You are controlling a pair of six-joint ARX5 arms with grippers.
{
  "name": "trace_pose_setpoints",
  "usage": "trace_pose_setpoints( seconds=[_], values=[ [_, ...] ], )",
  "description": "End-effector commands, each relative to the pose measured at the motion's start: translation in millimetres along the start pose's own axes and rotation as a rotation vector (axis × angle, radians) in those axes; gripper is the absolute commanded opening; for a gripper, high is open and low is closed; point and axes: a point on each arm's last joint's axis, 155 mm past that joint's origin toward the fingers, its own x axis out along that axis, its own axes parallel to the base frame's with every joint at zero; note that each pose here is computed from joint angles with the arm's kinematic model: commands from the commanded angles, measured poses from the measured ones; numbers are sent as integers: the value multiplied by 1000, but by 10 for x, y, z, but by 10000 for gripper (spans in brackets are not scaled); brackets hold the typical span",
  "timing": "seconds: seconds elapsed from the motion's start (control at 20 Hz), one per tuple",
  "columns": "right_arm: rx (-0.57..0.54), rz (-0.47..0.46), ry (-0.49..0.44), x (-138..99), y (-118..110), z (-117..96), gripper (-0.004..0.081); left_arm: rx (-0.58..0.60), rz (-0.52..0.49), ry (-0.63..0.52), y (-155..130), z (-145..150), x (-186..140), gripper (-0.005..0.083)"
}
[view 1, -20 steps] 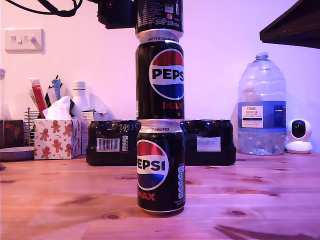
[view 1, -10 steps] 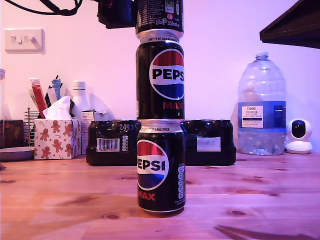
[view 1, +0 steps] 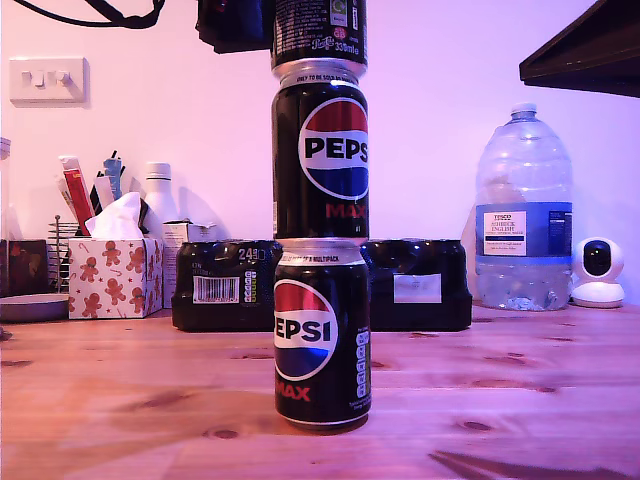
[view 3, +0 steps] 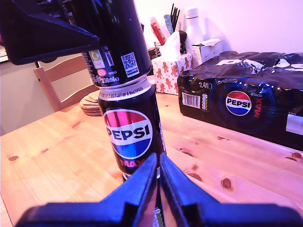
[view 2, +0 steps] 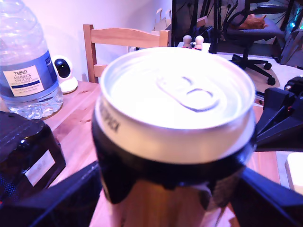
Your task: Stack up the Pepsi cans on top of each other
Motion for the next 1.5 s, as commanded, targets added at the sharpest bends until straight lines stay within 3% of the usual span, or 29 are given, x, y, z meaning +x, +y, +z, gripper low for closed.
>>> trace_pose_setpoints(
  seconds=[0.0,0.55,1.45],
  values=[
    [-9,8,-12,-2,20,45,-13,6,-4,-16,-27,53,-16,709],
    [-9,8,-13,-2,20,46,-13,15,1,-48,-71,187,-105,718],
    [-3,7,-13,-2,20,48,-13,132,29,-212,-139,787,-343,718]
  ],
)
